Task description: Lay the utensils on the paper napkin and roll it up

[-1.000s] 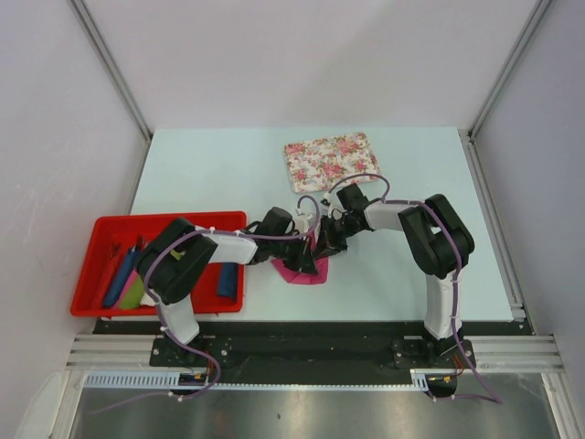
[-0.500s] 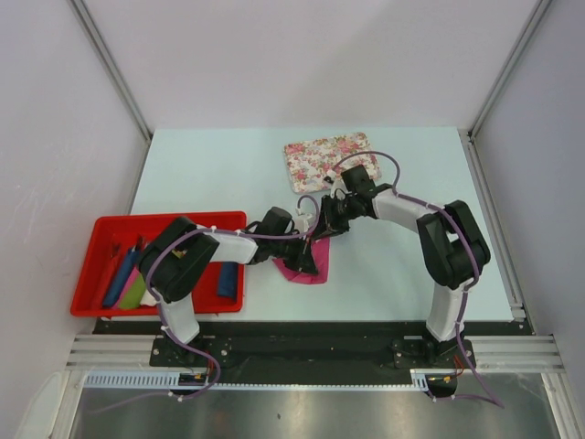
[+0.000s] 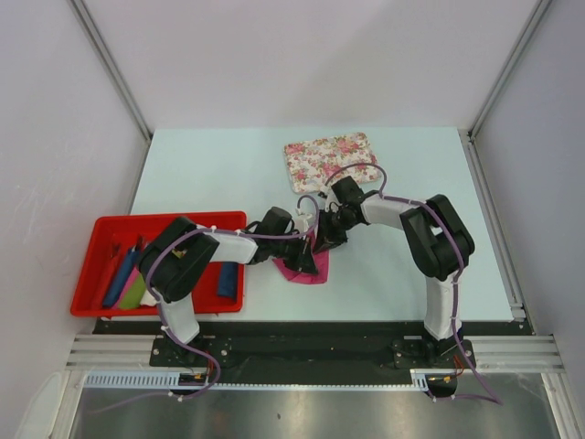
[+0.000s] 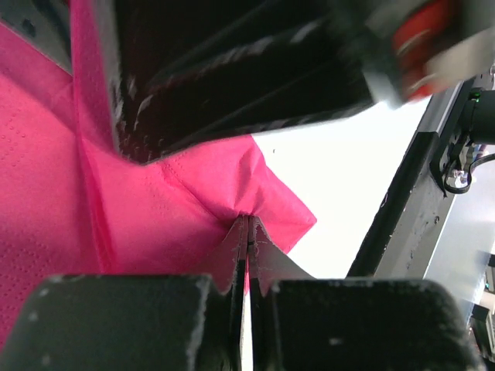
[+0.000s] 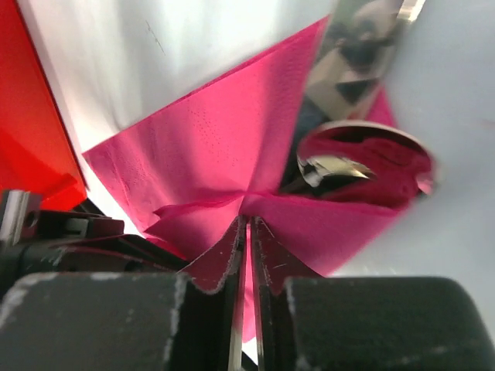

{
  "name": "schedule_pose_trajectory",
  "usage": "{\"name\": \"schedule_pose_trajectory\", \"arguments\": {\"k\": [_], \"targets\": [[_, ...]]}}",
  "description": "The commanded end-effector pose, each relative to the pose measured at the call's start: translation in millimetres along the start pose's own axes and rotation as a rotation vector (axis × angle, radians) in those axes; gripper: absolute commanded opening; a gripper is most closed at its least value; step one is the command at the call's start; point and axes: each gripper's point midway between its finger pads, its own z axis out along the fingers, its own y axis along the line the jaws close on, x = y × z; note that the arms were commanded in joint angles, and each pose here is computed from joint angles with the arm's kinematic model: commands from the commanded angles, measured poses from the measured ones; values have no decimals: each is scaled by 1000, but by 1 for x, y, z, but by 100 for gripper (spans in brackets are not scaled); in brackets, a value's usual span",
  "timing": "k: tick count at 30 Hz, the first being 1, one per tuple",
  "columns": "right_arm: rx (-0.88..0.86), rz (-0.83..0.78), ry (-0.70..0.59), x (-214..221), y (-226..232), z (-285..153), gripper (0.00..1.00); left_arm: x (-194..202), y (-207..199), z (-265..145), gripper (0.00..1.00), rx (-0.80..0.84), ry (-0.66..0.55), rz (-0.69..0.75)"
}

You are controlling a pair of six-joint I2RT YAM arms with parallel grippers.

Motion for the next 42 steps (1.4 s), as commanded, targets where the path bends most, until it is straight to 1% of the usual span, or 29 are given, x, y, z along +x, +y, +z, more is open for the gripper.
{"name": "schedule_pose_trajectory", "arguments": {"k": [1, 2, 3, 4, 5, 6, 7, 8, 10, 12, 13, 14, 19, 20, 21, 23, 27, 29, 32, 36, 37, 42], "targets": [[60, -46, 13, 4, -17, 19, 9, -1, 13, -5, 4, -79, -3, 15], [81, -55, 18, 6, -21, 21, 9, -1, 12, -7, 11, -81, -1, 22], [92, -55, 23, 8, -25, 23, 8, -3, 9, -10, 15, -80, -4, 32], [101, -61, 31, 10, -29, 25, 8, -11, 2, -20, 19, -70, -32, 56], [117, -57, 45, 13, -34, 26, 8, -12, -1, -26, 30, -67, -38, 63], [125, -55, 54, 16, -37, 28, 6, -15, -4, -35, 35, -62, -57, 68], [130, -58, 57, 17, -39, 28, 6, -17, 2, -47, 40, -75, -79, 50], [133, -55, 64, 21, -41, 28, 6, -21, -3, -63, 49, -80, -102, 54], [131, -53, 65, 22, -42, 29, 5, -23, 9, -85, 57, -127, -118, 11], [127, -45, 69, 24, -42, 30, 5, -18, 13, -104, 60, -166, -115, -15], [125, -46, 71, 25, -41, 31, 5, -17, 18, -112, 66, -187, -120, -33], [125, -43, 70, 24, -42, 31, 5, -8, 21, -116, 69, -209, -94, -68], [129, -41, 67, 23, -42, 32, 5, -1, 41, -126, 71, -318, -79, -181], [129, -40, 67, 23, -42, 32, 5, 2, 45, -126, 70, -340, -70, -208], [128, -39, 65, 23, -42, 32, 5, 5, 54, -125, 72, -385, -56, -241], [129, -37, 65, 23, -41, 32, 4, 13, 60, -123, 72, -413, -26, -295], [132, -32, 64, 23, -42, 33, 4, 10, 62, -113, 70, -408, -17, -308], [135, -31, 62, 23, -42, 33, 3, 15, 66, -106, 69, -415, 9, -343], [135, -28, 56, 21, -41, 33, 3, 20, 78, -104, 66, -480, 31, -382], [137, -24, 50, 20, -40, 33, 3, 17, 86, -106, 65, -571, 44, -357], [136, -23, 49, 19, -40, 33, 3, 18, 87, -107, 64, -594, 43, -372], [134, -18, 51, 19, -40, 34, 3, 21, 91, -105, 64, -623, 46, -401]]}}
